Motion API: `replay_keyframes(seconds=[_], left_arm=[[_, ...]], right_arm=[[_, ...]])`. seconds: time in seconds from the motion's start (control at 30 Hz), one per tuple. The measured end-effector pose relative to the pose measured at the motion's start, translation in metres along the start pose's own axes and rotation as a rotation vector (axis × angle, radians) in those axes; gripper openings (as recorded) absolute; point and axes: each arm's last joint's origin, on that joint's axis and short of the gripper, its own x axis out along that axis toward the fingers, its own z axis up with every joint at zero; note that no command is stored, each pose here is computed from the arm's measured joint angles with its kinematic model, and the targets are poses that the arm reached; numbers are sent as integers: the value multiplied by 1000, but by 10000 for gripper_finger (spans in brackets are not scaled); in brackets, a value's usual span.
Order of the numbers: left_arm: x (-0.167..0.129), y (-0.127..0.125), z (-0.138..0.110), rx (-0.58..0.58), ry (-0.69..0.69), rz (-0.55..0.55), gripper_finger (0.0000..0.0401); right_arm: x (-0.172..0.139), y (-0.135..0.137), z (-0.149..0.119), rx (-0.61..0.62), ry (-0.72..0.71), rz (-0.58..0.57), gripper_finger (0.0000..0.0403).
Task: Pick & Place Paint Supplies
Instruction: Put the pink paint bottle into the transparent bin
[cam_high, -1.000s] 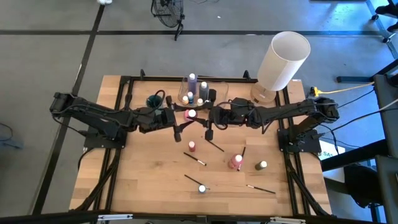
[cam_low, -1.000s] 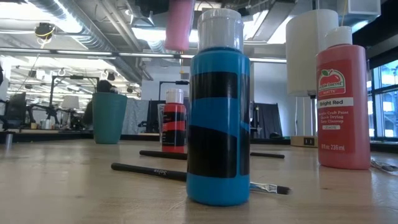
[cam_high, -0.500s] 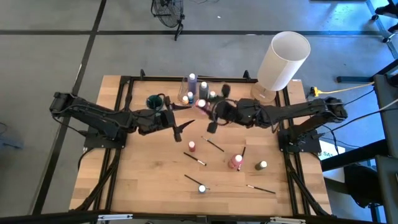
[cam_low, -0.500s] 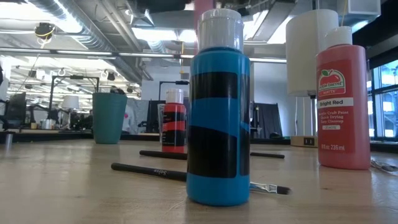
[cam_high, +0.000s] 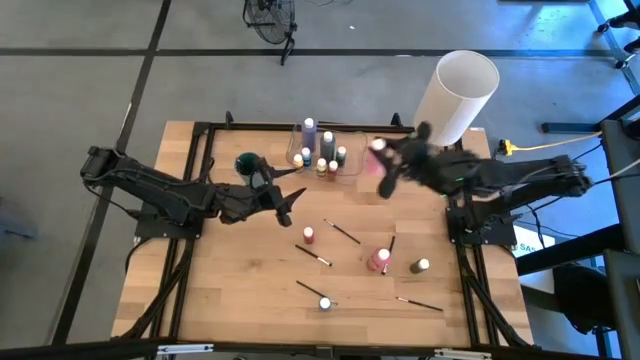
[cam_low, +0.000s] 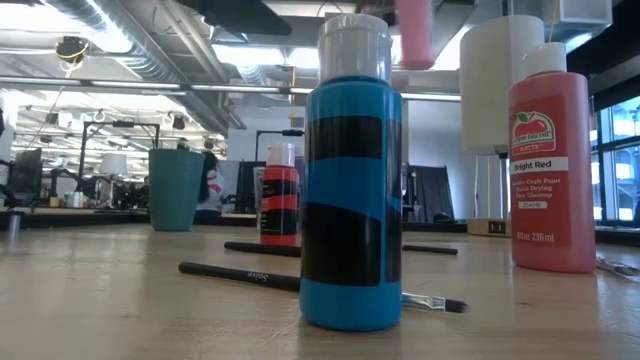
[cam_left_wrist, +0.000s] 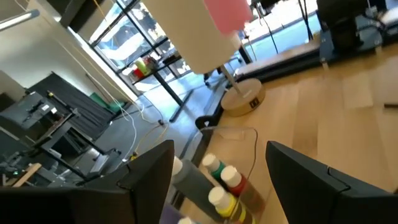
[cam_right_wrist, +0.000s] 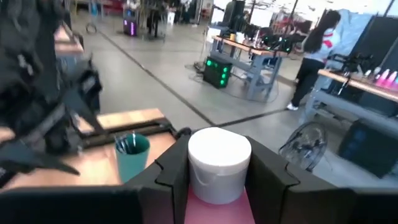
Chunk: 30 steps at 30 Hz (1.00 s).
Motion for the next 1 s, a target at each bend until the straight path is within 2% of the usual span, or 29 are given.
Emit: replay_keyframes(seconds=[0.2, 0.4, 0.5, 0.57, 0.7, 0.77, 0.87, 1.0], left_arm=[[2, 0, -7, 46, 51, -7, 251], [8, 5, -13, 63, 95, 2, 251], [11, 8, -16, 56, 114, 12, 251], [12, 9, -18, 49, 129, 13, 251], [16, 13, -23, 28, 147, -9, 251], [18, 14, -25, 7, 156, -30, 251], [19, 14, -28, -13, 176, -57, 251], [18, 12, -34, -13, 222, -71, 251]], right_arm=[[-31, -35, 9, 62, -24, -15, 120], [-26, -37, -15, 71, 56, -44, 120], [-15, -34, -37, 79, 107, -70, 120], [-5, -33, -52, 98, 119, -37, 120], [23, -29, -69, 175, -38, 119, 120], [40, -32, -82, 185, -65, 142, 120], [63, -42, -105, 192, -71, 104, 120], [86, -53, -119, 223, -152, 72, 120]])
